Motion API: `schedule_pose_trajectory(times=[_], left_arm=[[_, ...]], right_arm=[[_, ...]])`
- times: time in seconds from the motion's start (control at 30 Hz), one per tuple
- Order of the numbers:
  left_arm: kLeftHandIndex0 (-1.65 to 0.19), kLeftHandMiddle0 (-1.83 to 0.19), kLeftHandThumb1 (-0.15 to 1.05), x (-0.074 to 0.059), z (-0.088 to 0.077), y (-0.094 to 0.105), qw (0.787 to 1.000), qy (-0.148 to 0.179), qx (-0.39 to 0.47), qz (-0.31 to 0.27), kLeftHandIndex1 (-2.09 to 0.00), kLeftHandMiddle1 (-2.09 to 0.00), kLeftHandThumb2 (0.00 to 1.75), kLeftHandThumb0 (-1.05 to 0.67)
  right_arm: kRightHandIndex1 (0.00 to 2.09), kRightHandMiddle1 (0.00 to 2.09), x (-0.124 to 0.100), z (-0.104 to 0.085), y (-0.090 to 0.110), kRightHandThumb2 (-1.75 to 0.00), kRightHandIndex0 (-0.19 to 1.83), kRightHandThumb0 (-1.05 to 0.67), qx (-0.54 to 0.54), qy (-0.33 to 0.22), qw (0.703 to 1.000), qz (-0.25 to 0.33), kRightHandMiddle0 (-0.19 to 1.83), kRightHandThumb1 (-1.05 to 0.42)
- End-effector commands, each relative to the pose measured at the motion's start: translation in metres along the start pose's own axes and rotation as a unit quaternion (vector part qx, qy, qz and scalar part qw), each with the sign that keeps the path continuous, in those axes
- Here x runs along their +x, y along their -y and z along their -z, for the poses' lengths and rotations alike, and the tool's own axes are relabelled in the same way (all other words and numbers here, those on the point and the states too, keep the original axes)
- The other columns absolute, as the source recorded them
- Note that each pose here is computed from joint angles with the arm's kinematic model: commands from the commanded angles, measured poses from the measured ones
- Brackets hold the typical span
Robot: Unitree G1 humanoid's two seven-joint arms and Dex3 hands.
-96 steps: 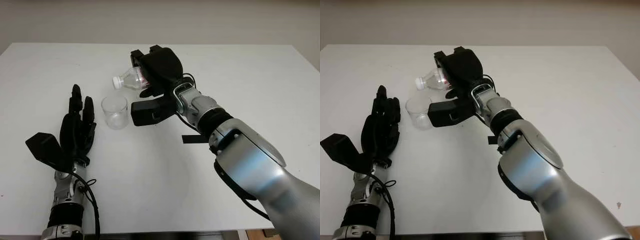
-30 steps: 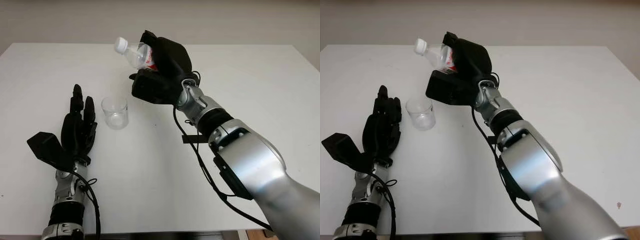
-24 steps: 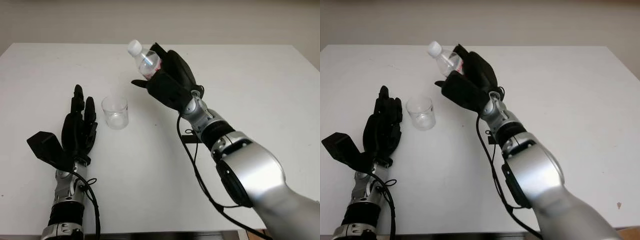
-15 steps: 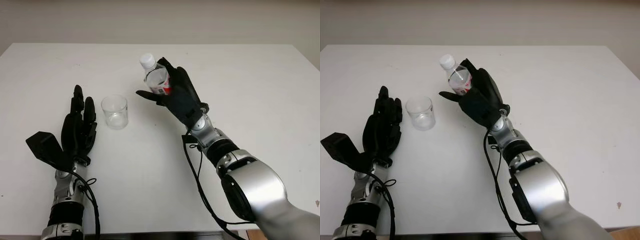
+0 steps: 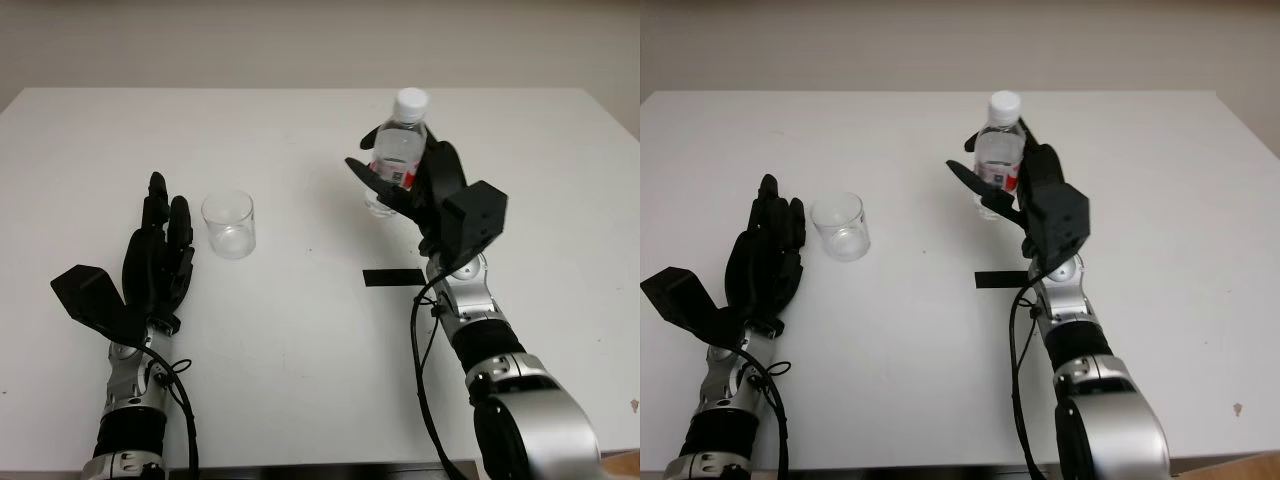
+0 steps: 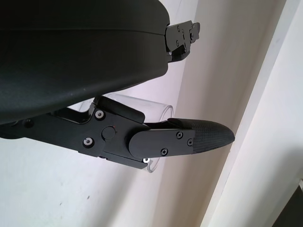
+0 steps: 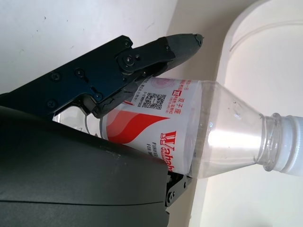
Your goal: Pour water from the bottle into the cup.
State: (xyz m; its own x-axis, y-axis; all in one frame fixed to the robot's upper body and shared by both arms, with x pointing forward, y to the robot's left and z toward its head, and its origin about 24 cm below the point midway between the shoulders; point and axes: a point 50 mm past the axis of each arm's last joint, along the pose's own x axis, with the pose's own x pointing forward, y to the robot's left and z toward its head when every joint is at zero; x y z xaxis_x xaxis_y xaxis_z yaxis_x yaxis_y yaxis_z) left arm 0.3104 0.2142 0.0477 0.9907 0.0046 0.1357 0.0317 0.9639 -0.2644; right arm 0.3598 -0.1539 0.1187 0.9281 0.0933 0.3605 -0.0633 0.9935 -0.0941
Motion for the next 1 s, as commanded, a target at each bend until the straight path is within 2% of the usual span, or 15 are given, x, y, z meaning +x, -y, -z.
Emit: schedule_pose_trajectory(times=[0.0,0.33,0.6,0.97], left_arm=[[0.17,0.17,1.05,-0.012,0.018,-0.003,0.999,-0.037,-0.007,-0.012,-0.02,-0.06,0.43,-0.72],[0.19,0.18,1.05,-0.014,0.017,-0.005,0.999,-0.038,-0.013,-0.015,-0.02,-0.05,0.39,-0.71],[0.19,0.19,1.05,-0.017,0.016,-0.006,0.999,-0.038,-0.012,-0.014,-0.01,-0.05,0.39,-0.71],[0.19,0.18,1.05,-0.021,0.015,-0.008,0.999,-0.040,-0.007,-0.012,-0.03,-0.06,0.41,-0.72]], right_arm=[[2.09,2.09,-0.004,-0.005,-0.001,-0.38,1.16,-0.36,0.020,0.003,1.000,0.007,0.66,-1.05],[2.09,2.09,-0.015,0.006,-0.001,-0.38,1.26,-0.37,0.024,-0.077,0.997,0.017,0.73,-1.05],[2.09,2.09,-0.017,0.007,0.000,-0.38,1.34,-0.35,-0.006,-0.125,0.992,-0.024,0.96,-1.05],[2.09,2.09,-0.027,0.020,0.001,-0.38,1.29,-0.35,-0.023,-0.189,0.981,-0.017,0.93,-1.05]])
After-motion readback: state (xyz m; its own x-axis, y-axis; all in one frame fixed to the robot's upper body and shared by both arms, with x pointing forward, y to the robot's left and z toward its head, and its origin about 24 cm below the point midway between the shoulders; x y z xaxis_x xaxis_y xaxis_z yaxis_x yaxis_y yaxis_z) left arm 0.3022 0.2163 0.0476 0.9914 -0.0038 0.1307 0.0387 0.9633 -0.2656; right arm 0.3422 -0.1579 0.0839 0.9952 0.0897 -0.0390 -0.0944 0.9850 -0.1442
